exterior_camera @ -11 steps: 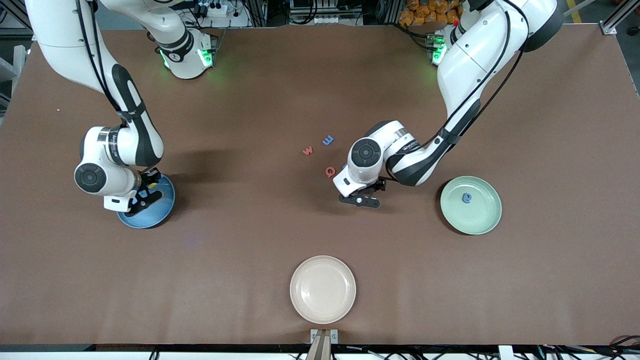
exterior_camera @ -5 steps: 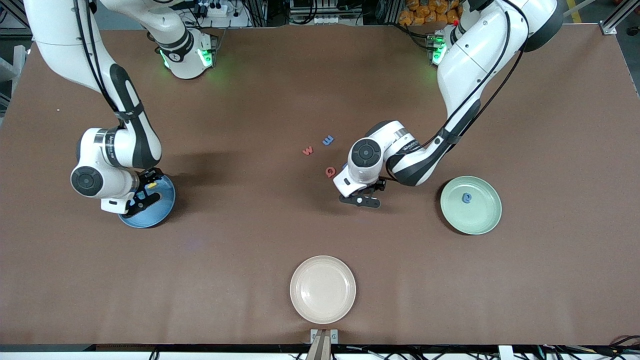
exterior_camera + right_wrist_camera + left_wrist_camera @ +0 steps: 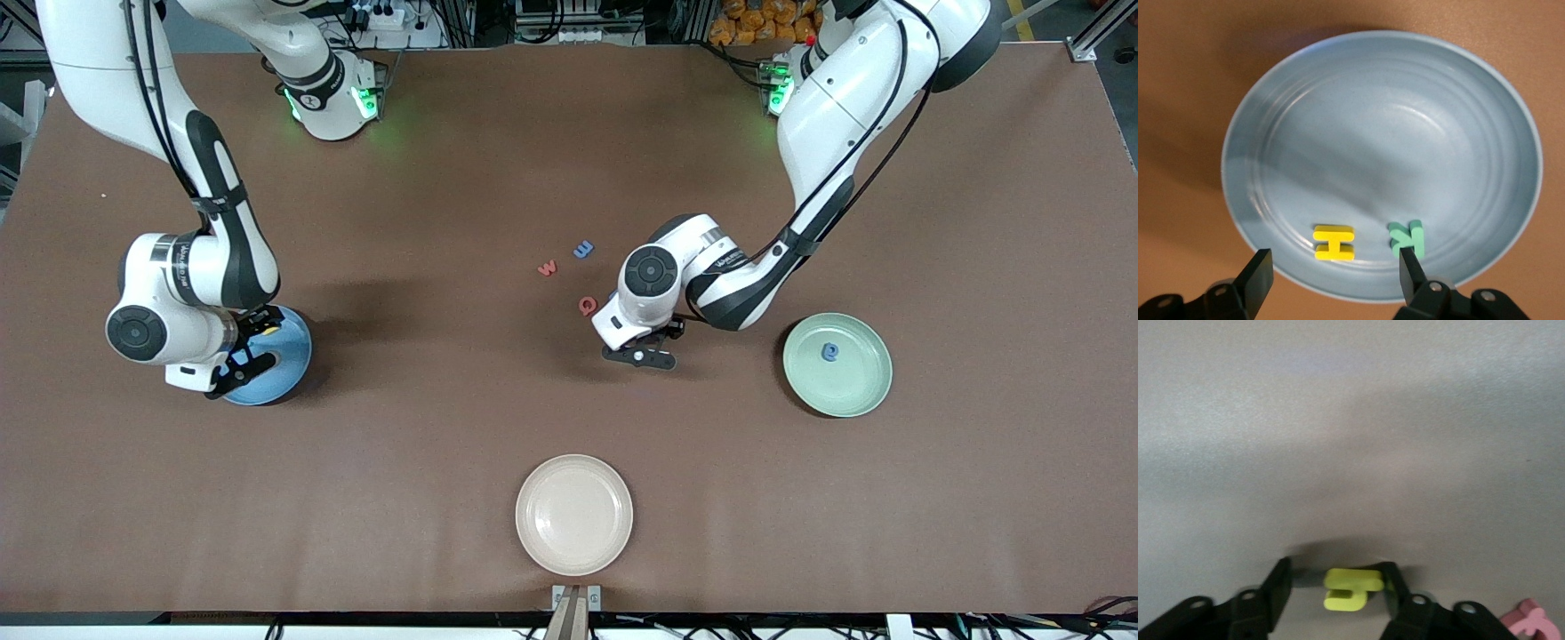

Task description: Sort uppercase to blue plate, lowercase to green plate

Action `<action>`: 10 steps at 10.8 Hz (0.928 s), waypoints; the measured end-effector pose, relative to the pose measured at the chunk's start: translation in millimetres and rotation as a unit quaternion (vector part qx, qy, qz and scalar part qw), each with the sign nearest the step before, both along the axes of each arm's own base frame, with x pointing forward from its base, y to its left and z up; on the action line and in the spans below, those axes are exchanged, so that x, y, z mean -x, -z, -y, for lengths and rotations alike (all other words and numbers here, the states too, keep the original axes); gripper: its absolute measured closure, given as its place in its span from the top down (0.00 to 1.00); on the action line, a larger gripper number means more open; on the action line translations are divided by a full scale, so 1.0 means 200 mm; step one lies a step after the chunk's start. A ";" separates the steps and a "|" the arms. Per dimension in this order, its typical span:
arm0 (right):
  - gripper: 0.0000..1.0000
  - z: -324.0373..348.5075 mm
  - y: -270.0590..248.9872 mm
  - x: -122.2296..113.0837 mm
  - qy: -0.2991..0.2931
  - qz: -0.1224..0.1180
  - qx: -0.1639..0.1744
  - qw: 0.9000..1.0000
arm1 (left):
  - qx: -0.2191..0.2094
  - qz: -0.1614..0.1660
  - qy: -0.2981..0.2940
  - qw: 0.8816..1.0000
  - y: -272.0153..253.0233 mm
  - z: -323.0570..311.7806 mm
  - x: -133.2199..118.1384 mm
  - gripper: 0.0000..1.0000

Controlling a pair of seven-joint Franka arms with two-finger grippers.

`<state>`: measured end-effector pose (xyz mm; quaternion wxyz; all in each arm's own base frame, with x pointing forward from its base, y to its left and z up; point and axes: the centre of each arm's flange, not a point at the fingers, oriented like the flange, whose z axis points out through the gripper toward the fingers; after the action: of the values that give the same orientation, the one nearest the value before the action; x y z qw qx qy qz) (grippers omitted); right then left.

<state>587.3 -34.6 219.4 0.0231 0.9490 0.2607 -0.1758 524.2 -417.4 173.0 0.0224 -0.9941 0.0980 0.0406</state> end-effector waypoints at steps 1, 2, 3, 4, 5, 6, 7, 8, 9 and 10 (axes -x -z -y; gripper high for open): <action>0.85 -0.01 -0.04 -0.02 0.004 -0.005 0.001 1.000 | 0.000 0.000 0.000 1.000 0.00 0.00 0.00 0.52; 0.85 -0.03 -0.08 -0.05 0.004 -0.006 0.001 1.000 | 0.000 0.001 0.000 1.000 0.00 0.00 0.00 0.52; 0.85 -0.05 -0.12 -0.07 0.003 -0.005 0.001 1.000 | 0.000 0.002 0.000 1.000 -0.01 0.00 0.00 0.41; 0.85 -0.07 -0.16 -0.10 0.005 -0.004 0.002 1.000 | 0.000 0.002 0.000 1.000 -0.02 0.00 0.00 0.39; 0.85 -0.10 -0.20 -0.12 0.010 -0.005 0.003 1.000 | -0.001 0.003 -0.001 1.000 -0.02 0.00 -0.01 0.38; 0.85 -0.15 -0.24 -0.13 0.014 -0.010 0.004 1.000 | -0.001 0.003 -0.002 1.000 -0.02 -0.01 -0.01 0.37; 0.85 -0.20 -0.29 -0.14 0.019 -0.013 0.005 1.000 | -0.001 0.003 -0.002 1.000 -0.02 -0.01 -0.01 0.37; 0.85 -0.24 -0.34 -0.16 0.023 -0.014 0.006 1.000 | -0.001 0.003 -0.003 1.000 -0.02 -0.01 -0.02 0.37; 0.85 -0.29 -0.39 -0.17 0.025 -0.013 0.006 1.000 | -0.001 0.005 -0.007 1.000 -0.02 -0.03 -0.04 0.37; 0.85 -0.33 -0.43 -0.18 0.030 -0.011 0.007 0.999 | 0.000 0.007 -0.013 1.000 -0.02 -0.06 -0.07 0.37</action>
<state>623.4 31.8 305.5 0.0214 0.9542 0.2310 -0.1890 537.7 -404.8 178.0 0.0230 -0.9956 0.0845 0.0344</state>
